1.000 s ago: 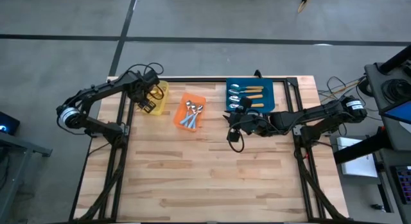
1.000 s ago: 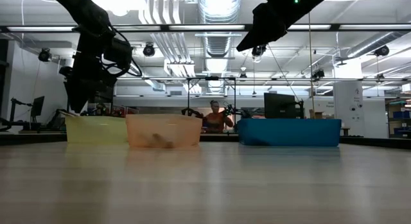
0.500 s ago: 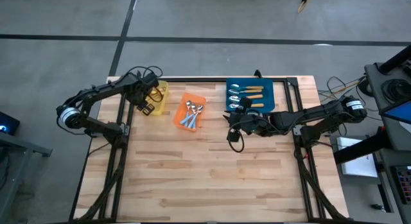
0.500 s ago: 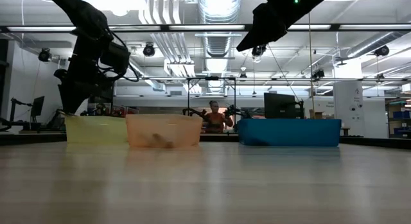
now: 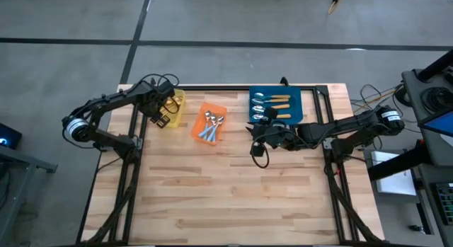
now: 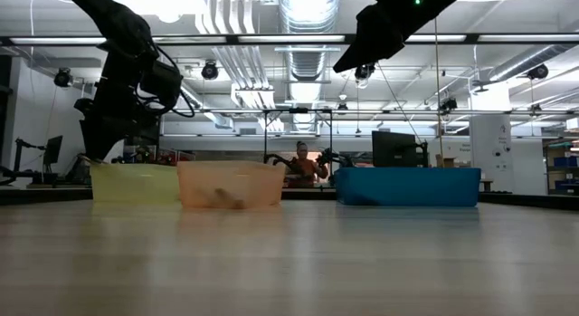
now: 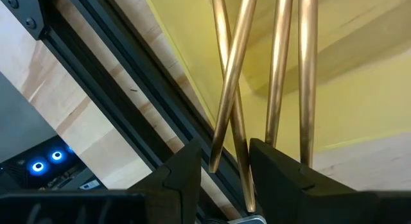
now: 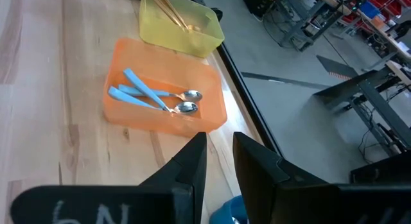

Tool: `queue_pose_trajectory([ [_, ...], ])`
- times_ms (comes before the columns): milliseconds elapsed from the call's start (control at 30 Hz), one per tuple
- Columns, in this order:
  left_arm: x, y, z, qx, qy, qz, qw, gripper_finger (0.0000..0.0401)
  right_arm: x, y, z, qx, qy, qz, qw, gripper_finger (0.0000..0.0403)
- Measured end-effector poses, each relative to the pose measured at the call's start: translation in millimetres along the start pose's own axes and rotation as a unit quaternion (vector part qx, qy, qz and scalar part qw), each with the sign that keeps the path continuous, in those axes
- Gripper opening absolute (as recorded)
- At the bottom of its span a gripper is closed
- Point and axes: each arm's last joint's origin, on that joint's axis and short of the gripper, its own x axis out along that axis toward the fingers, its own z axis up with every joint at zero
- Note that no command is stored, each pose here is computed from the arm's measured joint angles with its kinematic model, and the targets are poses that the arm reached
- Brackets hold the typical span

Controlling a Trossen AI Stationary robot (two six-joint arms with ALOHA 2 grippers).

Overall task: Sort silverware by color (type)
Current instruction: Put the gold spoon into the yellow bin

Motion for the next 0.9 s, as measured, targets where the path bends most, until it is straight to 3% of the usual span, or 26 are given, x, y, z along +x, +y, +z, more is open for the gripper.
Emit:
queue_pose_trajectory([
  [400,-1.1,0.2,0.6,-0.004,-0.002,0.000,1.000,0.0110,0.0,0.0,0.0,-0.002,0.000,0.000,1.000,0.0068],
  [733,-1.2,0.4,0.3,-0.010,-0.001,0.003,1.000,0.0025,0.0,0.0,0.0,-0.002,0.000,0.000,1.000,0.0068],
  [900,-1.8,0.5,0.0,-0.014,-0.003,0.002,1.000,0.0005,0.0,0.0,0.0,-0.002,0.000,0.000,1.000,0.0068],
])
